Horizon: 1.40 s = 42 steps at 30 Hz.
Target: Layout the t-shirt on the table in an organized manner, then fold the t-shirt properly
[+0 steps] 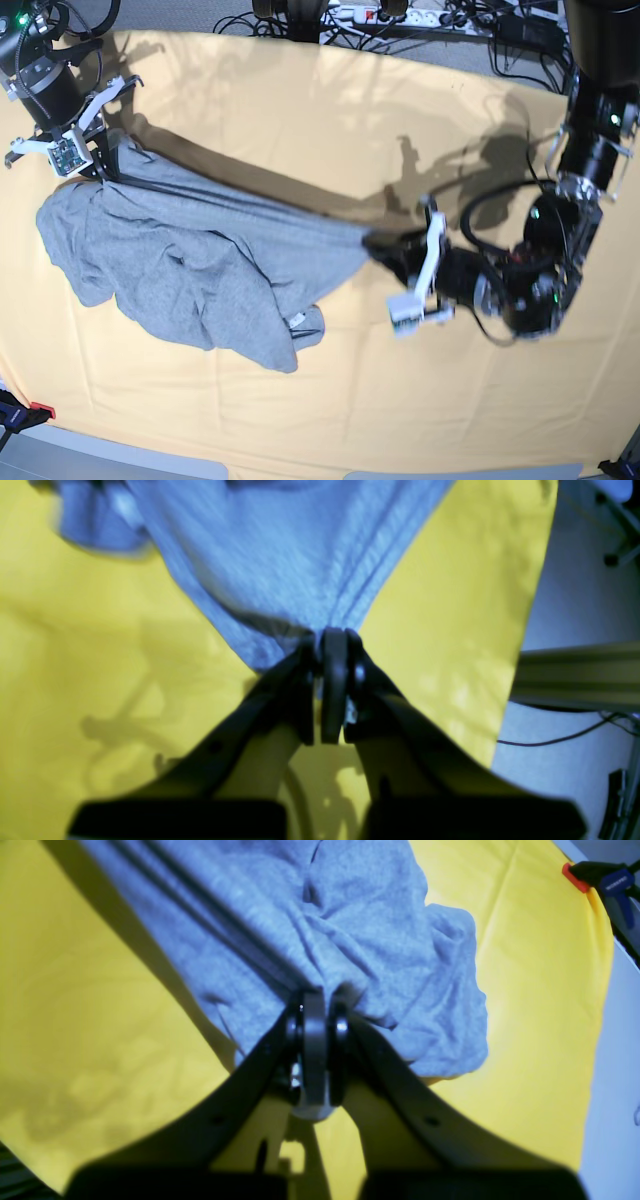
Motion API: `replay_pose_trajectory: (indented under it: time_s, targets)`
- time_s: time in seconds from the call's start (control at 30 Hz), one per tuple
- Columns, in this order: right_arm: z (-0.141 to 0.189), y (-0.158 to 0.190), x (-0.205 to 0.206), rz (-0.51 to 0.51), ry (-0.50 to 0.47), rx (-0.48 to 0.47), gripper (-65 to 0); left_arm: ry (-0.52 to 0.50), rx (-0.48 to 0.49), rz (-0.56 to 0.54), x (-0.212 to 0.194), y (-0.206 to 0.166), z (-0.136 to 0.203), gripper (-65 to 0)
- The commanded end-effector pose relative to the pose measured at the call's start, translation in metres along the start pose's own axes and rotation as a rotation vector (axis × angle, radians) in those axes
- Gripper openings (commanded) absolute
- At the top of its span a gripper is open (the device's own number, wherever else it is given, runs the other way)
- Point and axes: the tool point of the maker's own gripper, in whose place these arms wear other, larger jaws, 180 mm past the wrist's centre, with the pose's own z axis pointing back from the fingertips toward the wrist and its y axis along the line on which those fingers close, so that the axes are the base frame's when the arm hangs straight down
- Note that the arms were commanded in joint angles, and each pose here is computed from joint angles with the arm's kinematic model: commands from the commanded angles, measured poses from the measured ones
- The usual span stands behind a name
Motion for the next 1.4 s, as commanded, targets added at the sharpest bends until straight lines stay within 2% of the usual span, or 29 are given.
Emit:
replay_pose_trajectory:
  time_s: [0.0, 0.17, 0.4, 0.53, 0.63, 0.7, 0.8, 0.9, 1.07, 1.1, 1.23, 1.27, 1.37]
  targets:
    - [0.003, -0.006, 0.005, 0.018, -0.011, -0.024, -65.0, 0.005, 0.036, -0.015, 0.0, 0.002, 0.01, -65.0]
    - [0.003, -0.006, 0.0, 0.017, 0.014, -0.022, -65.0, 0.002, 0.057, -0.016, -0.021, -0.02, 0.016, -65.0]
    - [0.004, -0.004, -0.012, 0.018, 0.08, -0.012, -65.0, 0.014, 0.226, 0.016, -0.055, -0.025, 0.072, -65.0]
    - [0.007, 0.013, -0.019, 0.022, 0.098, 0.069, -65.0, 0.051, 0.308, 0.025, -0.073, -0.033, 0.103, -65.0]
    - [0.014, 0.031, -0.034, 0.009, 0.159, 0.152, -65.0, 0.067, 0.343, 0.027, -0.081, -0.043, 0.115, -65.0]
    - [0.017, 0.033, -0.041, -0.001, 0.195, 0.164, -65.0, 0.068, 0.359, 0.025, -0.083, -0.048, 0.118, -65.0]
    - [0.016, 0.034, -0.041, -0.006, 0.193, 0.165, -65.0, 0.073, 0.358, 0.03, -0.087, -0.055, 0.118, -65.0]
    - [0.016, 0.042, -0.032, -0.03, 0.145, 0.209, -65.0, 0.058, 0.309, 0.05, -0.092, -0.065, 0.106, -65.0]
    - [0.014, 0.04, -0.02, -0.046, 0.092, 0.207, -65.0, -0.116, 0.243, 0.044, -0.059, -0.073, 0.08, -65.0]
    - [0.014, 0.04, -0.02, -0.045, 0.091, 0.206, -65.0, -0.131, 0.229, 0.031, -0.053, -0.074, 0.076, -60.7]
    - [0.014, 0.04, -0.021, -0.038, 0.098, 0.206, -65.0, -0.162, 0.162, -0.01, -0.034, -0.081, 0.051, -34.4]
    - [0.014, 0.04, -0.021, -0.038, 0.097, 0.206, -65.0, -0.152, 0.149, -0.02, -0.033, -0.082, 0.044, -31.0]
    - [0.014, 0.04, -0.021, -0.038, 0.097, 0.206, -65.0, -0.084, 0.132, -0.068, -0.033, -0.084, 0.02, -30.3]
